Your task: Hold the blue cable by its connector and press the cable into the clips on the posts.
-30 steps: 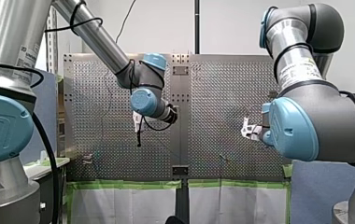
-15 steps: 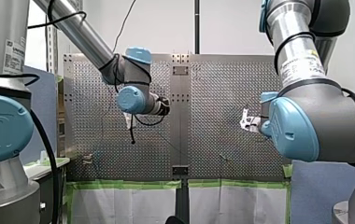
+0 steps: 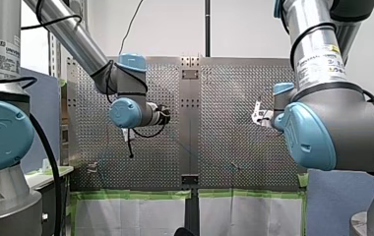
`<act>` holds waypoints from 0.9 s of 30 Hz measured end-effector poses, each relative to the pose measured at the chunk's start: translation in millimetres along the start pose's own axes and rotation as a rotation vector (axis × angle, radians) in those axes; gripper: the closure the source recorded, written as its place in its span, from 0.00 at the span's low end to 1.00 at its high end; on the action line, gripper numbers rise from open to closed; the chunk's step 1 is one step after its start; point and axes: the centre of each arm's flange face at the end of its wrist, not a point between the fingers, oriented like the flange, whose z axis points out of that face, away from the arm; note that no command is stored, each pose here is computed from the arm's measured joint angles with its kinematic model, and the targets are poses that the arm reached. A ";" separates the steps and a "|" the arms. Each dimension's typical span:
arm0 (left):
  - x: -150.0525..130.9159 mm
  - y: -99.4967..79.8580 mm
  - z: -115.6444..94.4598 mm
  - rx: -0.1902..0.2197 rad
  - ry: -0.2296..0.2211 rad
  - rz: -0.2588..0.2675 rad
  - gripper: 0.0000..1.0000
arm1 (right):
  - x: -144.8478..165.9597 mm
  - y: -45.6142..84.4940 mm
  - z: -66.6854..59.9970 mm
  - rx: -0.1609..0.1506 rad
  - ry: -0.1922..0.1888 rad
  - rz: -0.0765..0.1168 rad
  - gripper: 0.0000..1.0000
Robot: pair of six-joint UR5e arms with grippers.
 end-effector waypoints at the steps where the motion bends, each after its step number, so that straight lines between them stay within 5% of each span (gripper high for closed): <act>1: 2.1 1.6 -1.7 0.002 0.002 0.001 0.00 | 6.4 -1.5 0.0 0.004 0.010 -0.007 1.00; 7: 9.6 7.8 -7.4 0.008 0.008 0.006 0.00 | 21.2 -3.0 -0.6 0.012 0.030 -0.028 1.00; 27: 10.2 8.4 -7.9 0.008 0.008 0.006 0.00 | 22.5 -3.0 -0.8 0.013 0.032 -0.031 1.00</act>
